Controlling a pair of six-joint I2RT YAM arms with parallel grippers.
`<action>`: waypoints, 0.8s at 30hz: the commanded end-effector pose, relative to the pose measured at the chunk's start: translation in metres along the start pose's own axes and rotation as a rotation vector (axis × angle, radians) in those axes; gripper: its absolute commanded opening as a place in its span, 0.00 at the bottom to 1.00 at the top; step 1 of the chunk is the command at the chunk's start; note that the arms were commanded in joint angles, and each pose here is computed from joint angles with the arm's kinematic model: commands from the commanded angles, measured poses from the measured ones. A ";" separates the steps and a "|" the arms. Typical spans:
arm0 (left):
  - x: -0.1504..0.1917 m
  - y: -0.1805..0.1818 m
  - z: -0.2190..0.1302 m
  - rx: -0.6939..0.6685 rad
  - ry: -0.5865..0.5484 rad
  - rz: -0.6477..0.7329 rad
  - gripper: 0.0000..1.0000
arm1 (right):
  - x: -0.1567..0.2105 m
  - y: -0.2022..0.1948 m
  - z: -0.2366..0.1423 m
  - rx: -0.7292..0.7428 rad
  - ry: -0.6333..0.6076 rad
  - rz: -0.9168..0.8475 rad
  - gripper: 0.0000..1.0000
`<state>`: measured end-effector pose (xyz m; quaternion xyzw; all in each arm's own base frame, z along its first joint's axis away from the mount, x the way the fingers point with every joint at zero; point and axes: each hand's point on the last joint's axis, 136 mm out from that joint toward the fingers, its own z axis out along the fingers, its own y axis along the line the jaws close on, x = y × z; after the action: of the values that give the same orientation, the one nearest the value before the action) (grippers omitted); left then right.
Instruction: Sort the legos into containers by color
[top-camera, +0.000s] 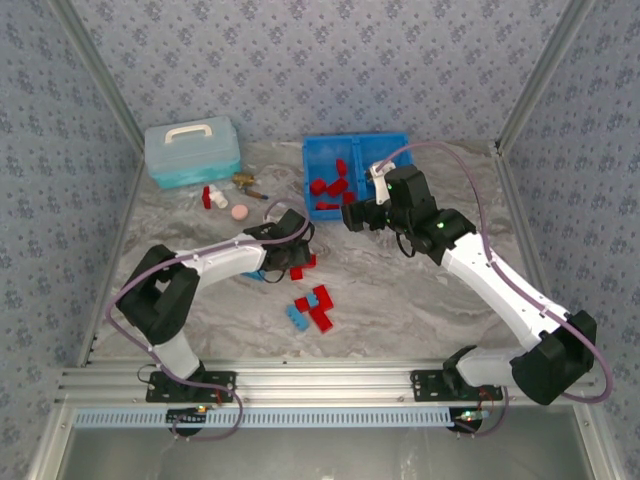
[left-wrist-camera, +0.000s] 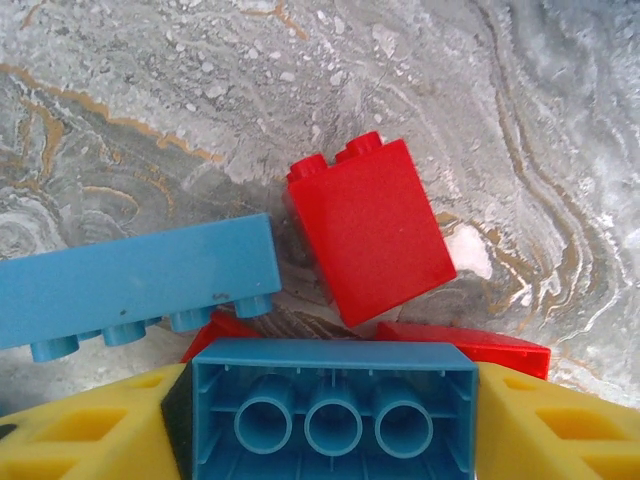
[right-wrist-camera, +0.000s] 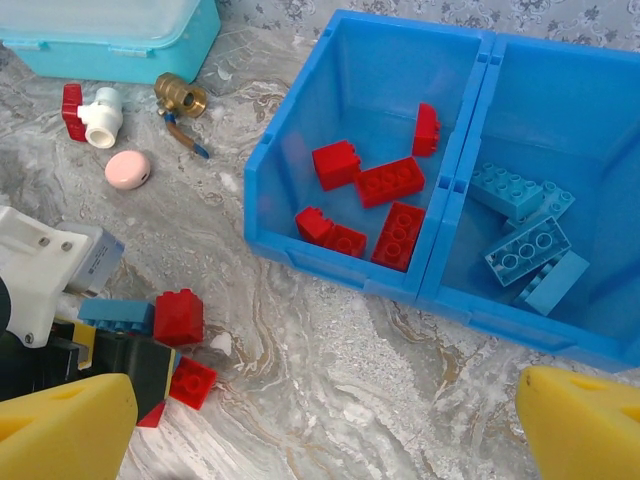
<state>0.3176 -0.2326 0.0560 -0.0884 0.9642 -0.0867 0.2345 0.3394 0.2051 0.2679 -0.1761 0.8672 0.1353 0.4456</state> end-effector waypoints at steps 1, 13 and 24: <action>0.004 0.001 0.005 -0.006 0.015 -0.018 0.62 | 0.004 0.000 -0.003 -0.012 0.015 -0.009 1.00; -0.026 -0.026 -0.054 0.069 -0.105 0.055 0.52 | -0.005 0.001 -0.018 -0.009 -0.020 0.032 1.00; -0.113 -0.148 -0.117 0.270 -0.344 0.245 0.53 | 0.032 -0.037 -0.079 0.143 -0.138 0.196 1.00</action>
<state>0.3631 -0.3149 0.2295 0.0037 0.9031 -0.1772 0.3911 0.2908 0.1564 0.2919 -0.0920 0.8489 0.1490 0.4987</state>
